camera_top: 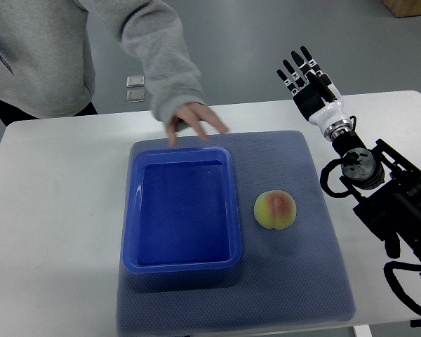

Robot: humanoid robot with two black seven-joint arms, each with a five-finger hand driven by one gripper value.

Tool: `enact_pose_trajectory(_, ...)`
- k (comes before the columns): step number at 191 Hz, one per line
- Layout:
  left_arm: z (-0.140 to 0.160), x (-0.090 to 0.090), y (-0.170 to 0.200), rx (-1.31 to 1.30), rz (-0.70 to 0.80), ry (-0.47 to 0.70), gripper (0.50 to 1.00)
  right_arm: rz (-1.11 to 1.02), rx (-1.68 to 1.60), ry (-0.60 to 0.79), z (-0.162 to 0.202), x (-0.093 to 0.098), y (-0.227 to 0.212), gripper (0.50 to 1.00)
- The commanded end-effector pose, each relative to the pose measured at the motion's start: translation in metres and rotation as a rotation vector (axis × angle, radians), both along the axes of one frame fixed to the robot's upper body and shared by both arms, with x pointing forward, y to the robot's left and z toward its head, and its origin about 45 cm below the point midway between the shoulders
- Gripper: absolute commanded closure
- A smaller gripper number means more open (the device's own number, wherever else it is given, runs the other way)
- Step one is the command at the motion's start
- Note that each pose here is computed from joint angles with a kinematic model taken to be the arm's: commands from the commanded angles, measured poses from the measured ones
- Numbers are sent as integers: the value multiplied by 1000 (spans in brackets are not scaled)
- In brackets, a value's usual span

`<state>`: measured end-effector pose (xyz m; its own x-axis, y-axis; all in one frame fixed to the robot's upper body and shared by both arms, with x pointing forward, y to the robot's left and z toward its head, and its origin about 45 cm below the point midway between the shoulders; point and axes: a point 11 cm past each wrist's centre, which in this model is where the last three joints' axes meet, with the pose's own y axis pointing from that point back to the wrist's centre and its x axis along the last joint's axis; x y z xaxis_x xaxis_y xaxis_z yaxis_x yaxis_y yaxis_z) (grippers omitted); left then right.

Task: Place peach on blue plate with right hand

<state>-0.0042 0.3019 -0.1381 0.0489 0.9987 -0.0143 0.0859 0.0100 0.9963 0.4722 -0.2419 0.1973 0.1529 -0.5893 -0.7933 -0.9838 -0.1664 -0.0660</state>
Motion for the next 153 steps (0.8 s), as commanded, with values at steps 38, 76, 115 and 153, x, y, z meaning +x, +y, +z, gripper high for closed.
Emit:
enact_pose_trajectory(38, 0, 0, 0, 0, 0, -1, 500, 6, -3, -3, 2, 1, 2, 570)
enact_pose_trajectory(76, 0, 0, -1, -2, 0, -1, 500, 26, -40, -17, 10, 4, 2, 570)
enact_pose_trajectory(115, 0, 0, -1, -5, -2, -1, 500, 188, -389, -66, 29, 11, 0, 570)
enact_pose_trajectory(153, 0, 0, -1, -11, -2, 0, 500, 511, -890, -170, 69, 1, -5, 570)
